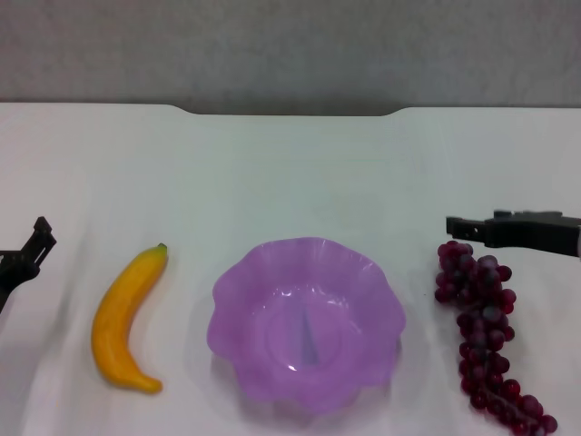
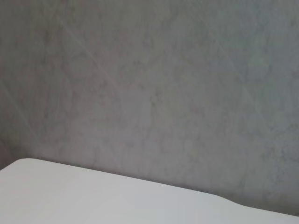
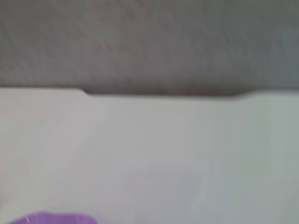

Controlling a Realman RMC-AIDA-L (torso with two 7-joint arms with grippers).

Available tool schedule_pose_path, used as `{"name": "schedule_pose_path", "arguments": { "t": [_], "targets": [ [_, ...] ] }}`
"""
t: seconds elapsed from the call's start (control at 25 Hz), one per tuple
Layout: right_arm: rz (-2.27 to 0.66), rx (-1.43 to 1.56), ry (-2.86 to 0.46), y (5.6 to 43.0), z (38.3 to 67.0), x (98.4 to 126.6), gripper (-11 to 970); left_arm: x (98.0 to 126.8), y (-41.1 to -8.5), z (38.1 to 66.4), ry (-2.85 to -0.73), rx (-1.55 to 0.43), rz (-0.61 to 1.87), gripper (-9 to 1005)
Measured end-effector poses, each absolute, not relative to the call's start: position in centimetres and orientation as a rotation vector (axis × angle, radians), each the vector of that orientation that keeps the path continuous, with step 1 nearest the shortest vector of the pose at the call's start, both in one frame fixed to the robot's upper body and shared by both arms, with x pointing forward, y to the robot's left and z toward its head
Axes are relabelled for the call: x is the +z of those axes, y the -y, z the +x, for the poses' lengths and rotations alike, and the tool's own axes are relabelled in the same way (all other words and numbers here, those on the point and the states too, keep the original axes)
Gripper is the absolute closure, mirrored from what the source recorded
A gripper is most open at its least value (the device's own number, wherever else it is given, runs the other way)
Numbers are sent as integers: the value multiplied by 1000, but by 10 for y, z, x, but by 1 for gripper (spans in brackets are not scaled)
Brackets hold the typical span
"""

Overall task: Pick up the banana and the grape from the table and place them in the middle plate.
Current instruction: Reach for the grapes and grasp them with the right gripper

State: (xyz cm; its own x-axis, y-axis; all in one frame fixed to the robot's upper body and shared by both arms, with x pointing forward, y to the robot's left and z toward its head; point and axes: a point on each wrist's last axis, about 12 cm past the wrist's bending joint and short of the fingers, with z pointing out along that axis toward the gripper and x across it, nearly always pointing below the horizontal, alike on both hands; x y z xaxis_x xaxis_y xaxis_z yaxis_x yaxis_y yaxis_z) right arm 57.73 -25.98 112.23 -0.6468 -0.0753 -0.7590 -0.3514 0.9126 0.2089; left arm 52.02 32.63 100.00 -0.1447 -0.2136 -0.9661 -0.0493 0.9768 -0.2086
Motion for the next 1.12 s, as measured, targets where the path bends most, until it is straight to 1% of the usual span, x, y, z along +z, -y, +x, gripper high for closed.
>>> {"name": "schedule_pose_path", "arguments": {
  "t": [0.16,0.32,0.64,0.92,1.12],
  "targets": [
    [-255,355,-2432,268,590,1122,165,1001,-325,521,-1711,-147,-197,102],
    [-265,285,-2530,265,597,1117,169,1001,-325,522,-1710,-148,-197,102],
    [-257,279,-2570,263,599,1100,175,1001,-325,522,-1709,-147,-201,103],
    [-280,250,-2600,260,606,1081,181,1002,-324,523,-1706,-152,-198,103],
    [-325,266,-2569,245,606,1072,185,1002,-323,523,-1707,-155,-194,102]
  ]
}}
